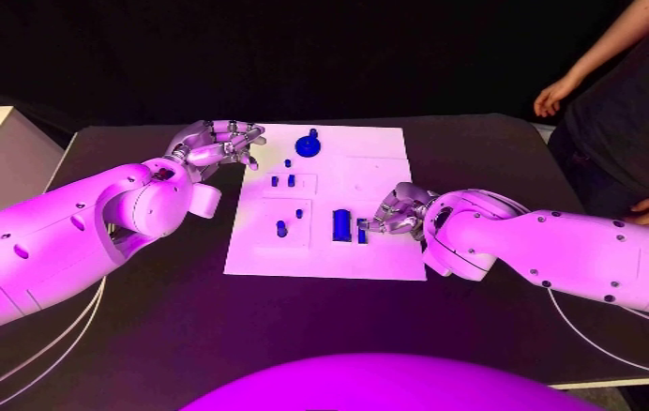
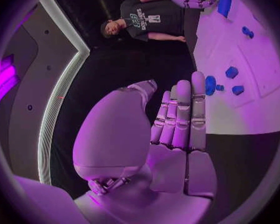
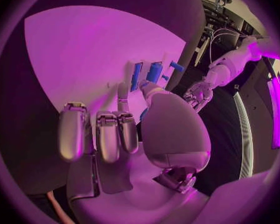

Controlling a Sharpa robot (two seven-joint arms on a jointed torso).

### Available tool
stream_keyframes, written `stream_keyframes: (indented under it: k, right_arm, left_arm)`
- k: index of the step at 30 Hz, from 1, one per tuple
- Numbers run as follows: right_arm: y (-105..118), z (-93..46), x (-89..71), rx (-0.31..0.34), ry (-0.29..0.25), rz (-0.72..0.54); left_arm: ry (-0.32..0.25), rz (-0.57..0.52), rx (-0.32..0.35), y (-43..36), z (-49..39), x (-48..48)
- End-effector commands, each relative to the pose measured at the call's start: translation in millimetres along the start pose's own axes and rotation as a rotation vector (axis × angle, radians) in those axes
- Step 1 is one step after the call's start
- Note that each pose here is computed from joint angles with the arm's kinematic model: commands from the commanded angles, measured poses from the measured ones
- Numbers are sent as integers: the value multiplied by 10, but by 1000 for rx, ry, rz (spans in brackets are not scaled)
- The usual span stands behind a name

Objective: Assemble the parts on the task board

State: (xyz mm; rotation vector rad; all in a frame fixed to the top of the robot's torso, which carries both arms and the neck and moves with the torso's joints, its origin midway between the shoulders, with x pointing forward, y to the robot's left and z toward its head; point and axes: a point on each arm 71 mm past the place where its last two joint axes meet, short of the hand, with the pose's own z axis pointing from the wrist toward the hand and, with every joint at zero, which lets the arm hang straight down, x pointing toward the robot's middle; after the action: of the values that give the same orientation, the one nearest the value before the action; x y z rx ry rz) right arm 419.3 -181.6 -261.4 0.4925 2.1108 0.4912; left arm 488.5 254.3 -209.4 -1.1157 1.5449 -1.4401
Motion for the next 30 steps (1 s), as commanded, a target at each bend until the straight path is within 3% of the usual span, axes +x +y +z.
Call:
stream_keyframes:
  k: [1,8,11,14,23,30]
  right_arm:
    - [-6,-15,-49,-62,-34,23]
    - [-71,-7,-240,-225,-113,193]
    - [-117,37,-372,-313,-158,304]
    - [-185,112,-508,-361,-202,402]
    - [-424,445,-913,-400,-343,558]
    - [-494,648,-1055,-407,-383,616]
  left_arm:
    - [17,-4,7,7,1,22]
    - [0,-11,16,51,2,-6]
    - [-17,-18,36,72,24,-32]
    - [-38,-23,58,93,57,-55]
    - [-131,-35,129,176,209,-132]
    - [-214,-53,157,262,330,-182]
